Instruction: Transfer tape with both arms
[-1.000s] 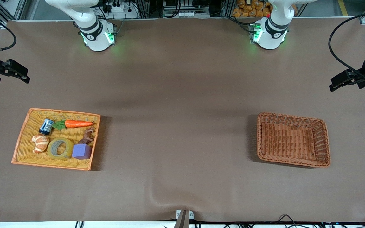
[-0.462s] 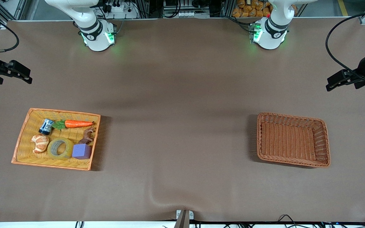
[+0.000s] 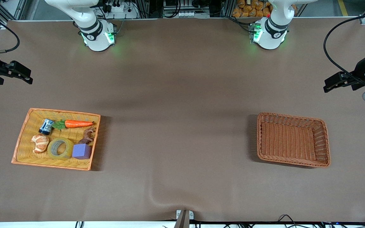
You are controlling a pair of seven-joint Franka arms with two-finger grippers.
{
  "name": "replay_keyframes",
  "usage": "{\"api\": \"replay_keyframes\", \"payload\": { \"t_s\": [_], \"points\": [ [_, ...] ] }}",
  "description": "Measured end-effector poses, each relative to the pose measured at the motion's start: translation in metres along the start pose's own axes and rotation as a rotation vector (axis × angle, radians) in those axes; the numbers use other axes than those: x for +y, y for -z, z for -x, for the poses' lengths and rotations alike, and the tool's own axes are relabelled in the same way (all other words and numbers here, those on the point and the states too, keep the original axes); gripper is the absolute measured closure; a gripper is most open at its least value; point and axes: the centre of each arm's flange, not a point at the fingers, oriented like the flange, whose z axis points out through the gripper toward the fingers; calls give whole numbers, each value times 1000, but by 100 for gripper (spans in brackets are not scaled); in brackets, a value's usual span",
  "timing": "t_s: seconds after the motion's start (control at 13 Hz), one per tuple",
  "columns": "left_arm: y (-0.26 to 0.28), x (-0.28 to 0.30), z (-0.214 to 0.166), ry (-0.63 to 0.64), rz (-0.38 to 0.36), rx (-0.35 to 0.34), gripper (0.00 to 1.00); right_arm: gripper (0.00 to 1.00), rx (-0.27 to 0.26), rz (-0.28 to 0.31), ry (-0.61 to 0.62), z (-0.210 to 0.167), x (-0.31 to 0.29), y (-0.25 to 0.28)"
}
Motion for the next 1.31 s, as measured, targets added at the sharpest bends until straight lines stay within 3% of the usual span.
{"api": "replay_keyframes", "payload": {
  "t_s": [0.31, 0.54, 0.85, 1.0, 1.15, 1.31],
  "points": [
    [0, 0, 0, 0, 0, 0, 0, 0, -135, -1, -3, -47, 3, -84],
    [0, 0, 0, 1, 0, 0, 0, 0, -238, 39, 7, -71, 6, -142],
    [0, -2, -1, 4, 0, -1, 0, 0, -276, 61, -23, -85, 27, -172],
    [0, -3, -1, 6, 0, 0, 0, 0, -227, 58, -95, -102, 81, -213],
    [0, -4, -1, 7, 0, -1, 0, 0, -115, 60, -159, -121, 141, -261],
    [0, -4, -1, 8, 0, -1, 0, 0, -84, 61, -168, -129, 154, -282]
  ]
}}
